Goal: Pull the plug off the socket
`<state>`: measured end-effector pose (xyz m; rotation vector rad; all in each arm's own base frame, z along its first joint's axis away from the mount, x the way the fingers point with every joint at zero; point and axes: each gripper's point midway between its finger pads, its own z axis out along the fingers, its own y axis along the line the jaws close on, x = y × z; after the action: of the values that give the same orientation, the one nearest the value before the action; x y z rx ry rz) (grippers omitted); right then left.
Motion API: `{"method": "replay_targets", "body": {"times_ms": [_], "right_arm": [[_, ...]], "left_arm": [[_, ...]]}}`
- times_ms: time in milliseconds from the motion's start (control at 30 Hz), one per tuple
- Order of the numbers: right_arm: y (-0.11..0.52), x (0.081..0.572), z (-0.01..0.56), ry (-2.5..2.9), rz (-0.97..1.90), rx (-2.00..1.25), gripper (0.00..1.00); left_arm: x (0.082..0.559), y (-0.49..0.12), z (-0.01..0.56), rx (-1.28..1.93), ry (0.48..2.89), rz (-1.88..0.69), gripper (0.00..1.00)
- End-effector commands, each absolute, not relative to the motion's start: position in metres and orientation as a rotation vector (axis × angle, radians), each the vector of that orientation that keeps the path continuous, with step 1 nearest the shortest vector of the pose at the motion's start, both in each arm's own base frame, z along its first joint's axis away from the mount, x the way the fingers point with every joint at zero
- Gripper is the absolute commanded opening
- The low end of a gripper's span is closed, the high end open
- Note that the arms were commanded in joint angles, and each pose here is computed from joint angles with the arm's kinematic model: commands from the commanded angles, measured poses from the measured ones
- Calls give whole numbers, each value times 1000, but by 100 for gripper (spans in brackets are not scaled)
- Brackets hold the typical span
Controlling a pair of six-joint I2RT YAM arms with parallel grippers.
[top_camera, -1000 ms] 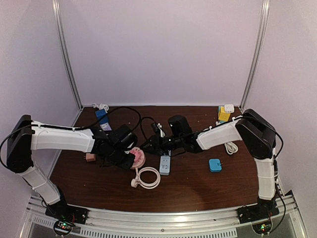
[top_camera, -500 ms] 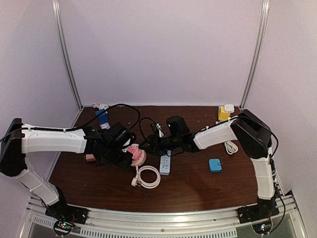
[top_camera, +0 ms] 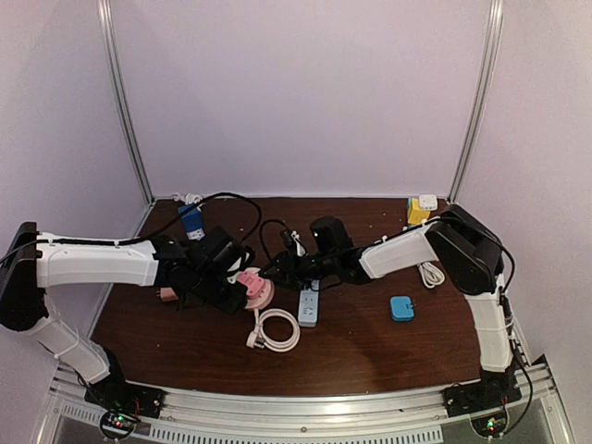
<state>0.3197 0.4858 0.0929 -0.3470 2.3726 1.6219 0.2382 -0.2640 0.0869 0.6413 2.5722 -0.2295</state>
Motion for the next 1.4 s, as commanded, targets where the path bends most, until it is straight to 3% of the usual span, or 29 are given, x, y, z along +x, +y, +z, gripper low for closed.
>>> {"method": "replay_targets", "body": {"times_ms": [0, 233, 367, 533, 633, 967, 1367], "right_arm": [[492, 321, 96, 2346, 1671, -363, 54], [493, 319, 98, 2335, 1719, -352, 49], [495, 316, 101, 2325, 1748, -357, 37], [491, 319, 96, 2338, 1718, -349, 11], [486, 327, 92, 2345, 1671, -331, 3], [467, 360, 87, 2336, 1457, -315, 0], [457, 380, 84, 2329, 1404, -298, 0]], "left_arm": [[254, -287, 126, 592, 2407, -394, 7], [254, -285, 123, 589, 2412, -386, 6], [254, -286, 123, 585, 2409, -386, 6], [251, -285, 120, 595, 2425, -395, 6], [246, -282, 119, 608, 2444, -395, 6], [217, -267, 95, 648, 2573, -405, 6], [201, -260, 77, 651, 2647, -425, 8]]}}
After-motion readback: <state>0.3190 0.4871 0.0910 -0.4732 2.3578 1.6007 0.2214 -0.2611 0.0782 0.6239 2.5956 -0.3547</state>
